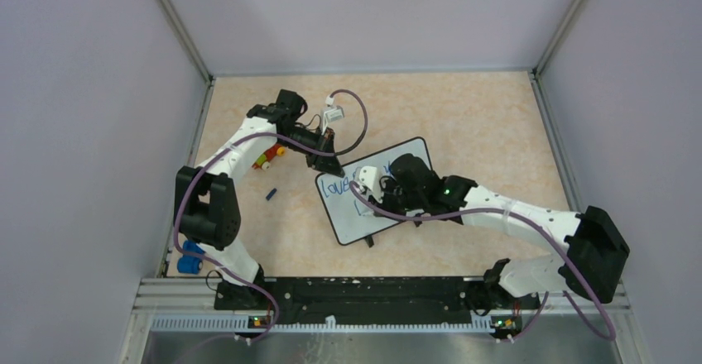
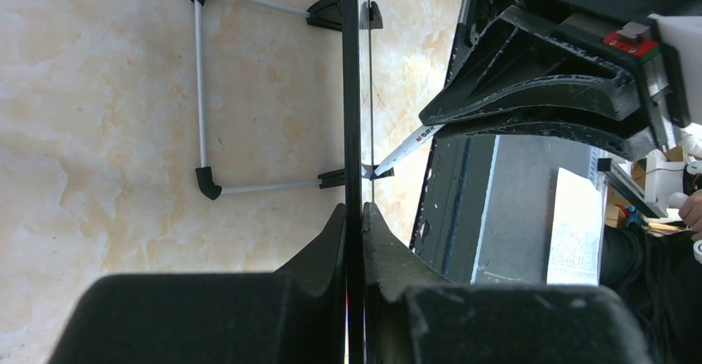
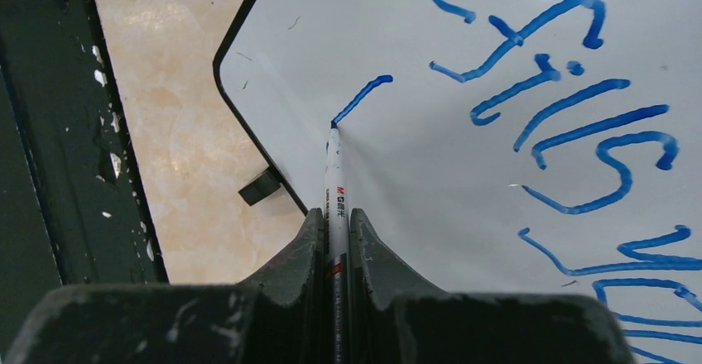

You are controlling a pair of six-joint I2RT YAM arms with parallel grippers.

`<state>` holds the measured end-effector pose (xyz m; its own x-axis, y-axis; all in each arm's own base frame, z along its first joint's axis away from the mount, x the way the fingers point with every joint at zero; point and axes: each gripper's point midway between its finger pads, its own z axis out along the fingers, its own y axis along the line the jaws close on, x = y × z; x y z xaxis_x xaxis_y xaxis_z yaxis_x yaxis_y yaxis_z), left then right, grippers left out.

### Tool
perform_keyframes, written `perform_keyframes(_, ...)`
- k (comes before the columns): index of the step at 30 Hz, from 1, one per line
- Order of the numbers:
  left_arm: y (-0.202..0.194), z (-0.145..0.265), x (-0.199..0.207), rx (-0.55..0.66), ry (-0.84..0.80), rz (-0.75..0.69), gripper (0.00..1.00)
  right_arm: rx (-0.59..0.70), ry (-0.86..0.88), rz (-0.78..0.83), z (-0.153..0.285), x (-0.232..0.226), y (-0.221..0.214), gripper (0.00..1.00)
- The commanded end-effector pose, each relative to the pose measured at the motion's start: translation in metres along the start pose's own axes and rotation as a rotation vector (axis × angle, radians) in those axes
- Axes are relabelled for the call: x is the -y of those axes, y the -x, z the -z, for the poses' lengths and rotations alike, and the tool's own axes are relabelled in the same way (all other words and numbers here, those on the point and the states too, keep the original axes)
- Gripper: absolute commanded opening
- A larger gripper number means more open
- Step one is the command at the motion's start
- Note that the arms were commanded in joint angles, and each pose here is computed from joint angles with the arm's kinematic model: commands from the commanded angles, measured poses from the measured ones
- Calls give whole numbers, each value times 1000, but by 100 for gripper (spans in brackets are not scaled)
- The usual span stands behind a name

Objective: Write a sentence on the whiteboard

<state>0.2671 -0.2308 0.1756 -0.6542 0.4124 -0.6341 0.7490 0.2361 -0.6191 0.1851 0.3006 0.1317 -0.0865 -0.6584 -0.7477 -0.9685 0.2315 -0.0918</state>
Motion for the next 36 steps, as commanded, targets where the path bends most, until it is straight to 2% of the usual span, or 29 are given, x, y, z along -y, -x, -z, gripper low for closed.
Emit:
perform_keyframes(1, 6, 3, 6, 22, -22, -35, 0, -40, 10, 32, -3, -6, -14, 0)
perform_keyframes(9, 8, 3, 6, 21, -23, -33, 0, -47, 26, 34, -3, -11, -15, 0)
perform_keyframes(20, 7, 3, 7, 22, -22, -37, 0, 23, -41, 31, 4, 5, 17, 0)
perform_keyframes(36, 8, 3, 7, 21, -22, -39, 0, 50, -101, 2, 17, 31, 28, 0)
